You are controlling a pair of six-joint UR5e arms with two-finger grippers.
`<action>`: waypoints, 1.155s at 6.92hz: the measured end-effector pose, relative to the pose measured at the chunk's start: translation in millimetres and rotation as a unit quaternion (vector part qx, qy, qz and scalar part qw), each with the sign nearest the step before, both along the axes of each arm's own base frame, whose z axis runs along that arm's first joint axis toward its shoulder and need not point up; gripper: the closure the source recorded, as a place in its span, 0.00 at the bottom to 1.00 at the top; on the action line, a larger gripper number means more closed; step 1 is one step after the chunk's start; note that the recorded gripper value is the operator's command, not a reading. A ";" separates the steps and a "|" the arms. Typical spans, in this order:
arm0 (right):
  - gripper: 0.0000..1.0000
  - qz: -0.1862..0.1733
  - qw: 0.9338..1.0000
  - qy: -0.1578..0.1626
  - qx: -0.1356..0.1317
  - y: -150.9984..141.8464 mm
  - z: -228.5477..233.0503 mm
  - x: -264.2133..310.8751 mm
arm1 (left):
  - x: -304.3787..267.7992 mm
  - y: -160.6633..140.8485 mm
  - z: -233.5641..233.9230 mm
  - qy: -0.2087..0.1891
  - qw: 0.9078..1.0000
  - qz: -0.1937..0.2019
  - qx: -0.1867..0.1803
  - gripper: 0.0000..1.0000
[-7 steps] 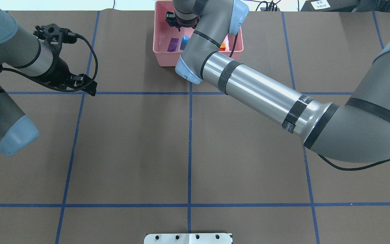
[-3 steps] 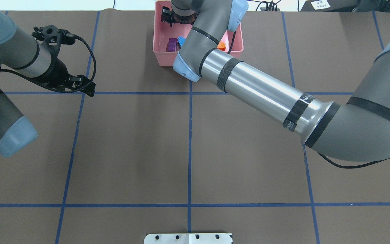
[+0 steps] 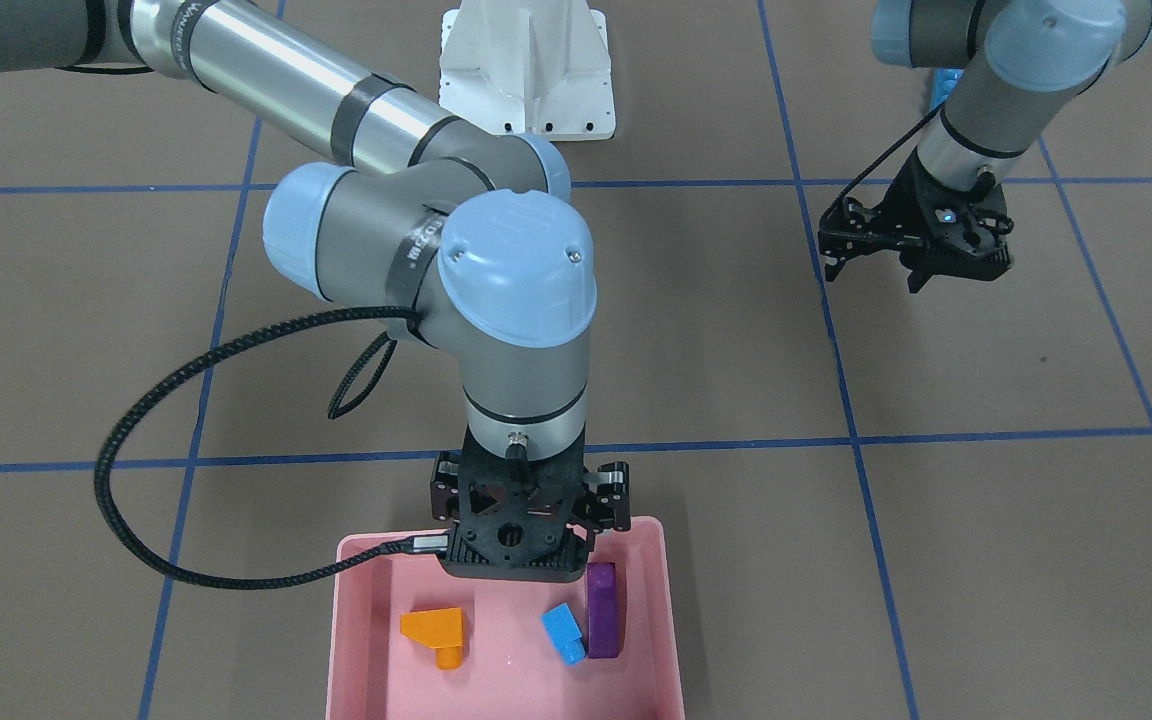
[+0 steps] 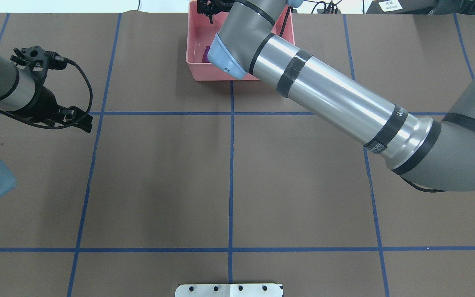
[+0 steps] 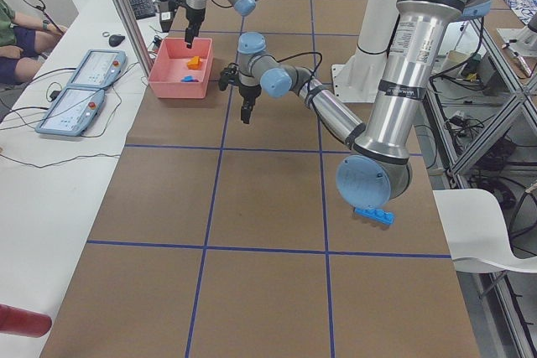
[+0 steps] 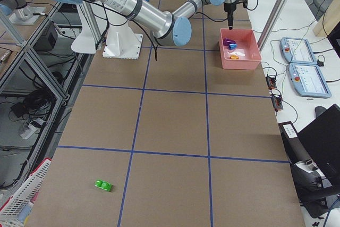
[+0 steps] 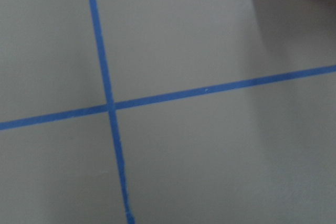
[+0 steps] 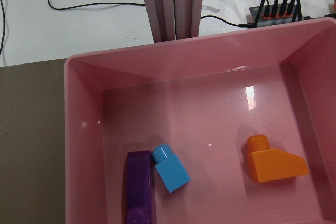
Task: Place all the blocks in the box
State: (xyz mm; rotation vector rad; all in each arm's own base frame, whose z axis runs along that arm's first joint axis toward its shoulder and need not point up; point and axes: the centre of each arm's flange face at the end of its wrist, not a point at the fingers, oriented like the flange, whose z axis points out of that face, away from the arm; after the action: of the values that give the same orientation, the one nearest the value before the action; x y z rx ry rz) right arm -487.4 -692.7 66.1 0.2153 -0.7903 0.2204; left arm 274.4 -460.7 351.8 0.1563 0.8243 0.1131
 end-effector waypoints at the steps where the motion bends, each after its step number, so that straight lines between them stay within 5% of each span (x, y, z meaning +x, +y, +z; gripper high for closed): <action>1: 0.01 -0.010 1.000 -0.008 -0.001 20.5 21.0 32.2 | -13.2 17.6 20.6 -0.012 1.000 0.001 -0.012 0.00; 4: 0.01 -0.058 0.998 0.000 0.025 101.1 114.8 152.1 | -15.9 93.8 72.4 -0.060 0.997 0.047 -0.033 0.01; 8: 0.01 -0.120 0.991 0.039 0.048 249.7 233.5 287.2 | -5.5 204.7 140.8 -0.144 0.975 0.156 -0.069 0.01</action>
State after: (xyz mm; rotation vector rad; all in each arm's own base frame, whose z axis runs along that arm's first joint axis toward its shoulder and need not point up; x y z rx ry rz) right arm -200.2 -443.1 299.6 0.2159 -0.7433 -0.0535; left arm 268.9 -256.0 492.6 -0.1211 0.5584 0.3661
